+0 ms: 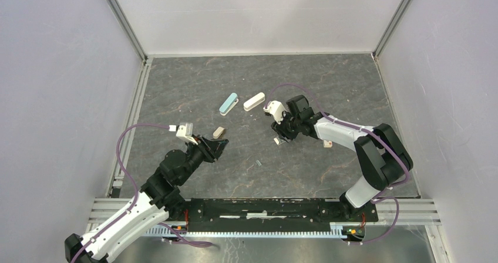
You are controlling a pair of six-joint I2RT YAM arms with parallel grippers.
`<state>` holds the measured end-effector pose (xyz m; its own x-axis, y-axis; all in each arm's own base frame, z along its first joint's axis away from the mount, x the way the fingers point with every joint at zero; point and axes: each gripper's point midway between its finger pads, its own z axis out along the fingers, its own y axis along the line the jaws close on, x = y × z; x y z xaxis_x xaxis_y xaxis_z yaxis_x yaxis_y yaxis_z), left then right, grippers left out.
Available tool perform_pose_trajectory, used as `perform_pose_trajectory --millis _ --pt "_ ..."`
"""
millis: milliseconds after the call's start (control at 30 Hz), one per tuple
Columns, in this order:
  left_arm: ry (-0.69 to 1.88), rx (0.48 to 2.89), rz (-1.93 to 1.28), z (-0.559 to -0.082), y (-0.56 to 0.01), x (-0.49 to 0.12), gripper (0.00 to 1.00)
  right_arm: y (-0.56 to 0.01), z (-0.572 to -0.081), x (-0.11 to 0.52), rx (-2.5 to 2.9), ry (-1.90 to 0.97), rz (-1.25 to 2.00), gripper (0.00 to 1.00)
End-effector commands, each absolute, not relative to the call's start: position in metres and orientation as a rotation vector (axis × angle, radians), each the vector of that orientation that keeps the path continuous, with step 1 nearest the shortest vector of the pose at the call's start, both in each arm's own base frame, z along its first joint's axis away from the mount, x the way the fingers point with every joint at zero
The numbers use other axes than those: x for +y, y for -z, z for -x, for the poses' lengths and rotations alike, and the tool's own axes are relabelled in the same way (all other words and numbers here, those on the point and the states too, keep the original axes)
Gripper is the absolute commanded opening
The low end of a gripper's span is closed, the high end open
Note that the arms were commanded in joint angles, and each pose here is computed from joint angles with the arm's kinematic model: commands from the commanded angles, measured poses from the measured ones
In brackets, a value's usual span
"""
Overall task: Unload the staples from the stapler
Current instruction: Place the staple in the staple box.
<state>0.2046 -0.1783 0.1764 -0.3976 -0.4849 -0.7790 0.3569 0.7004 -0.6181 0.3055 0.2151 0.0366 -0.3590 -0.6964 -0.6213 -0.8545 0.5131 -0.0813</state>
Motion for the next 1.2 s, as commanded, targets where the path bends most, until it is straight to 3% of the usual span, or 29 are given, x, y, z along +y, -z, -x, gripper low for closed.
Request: perform_pose_trajectory --millis 0,1167 --pt "0.944 1.716 0.139 -0.205 -0.194 -0.178 0.41 -0.039 -0.309 0.215 2.128 -0.325 1.263 0.47" --pt "0.946 1.71 0.144 -0.205 -0.196 -0.176 0.41 -0.027 -0.312 0.209 2.168 -0.27 1.263 0.55"
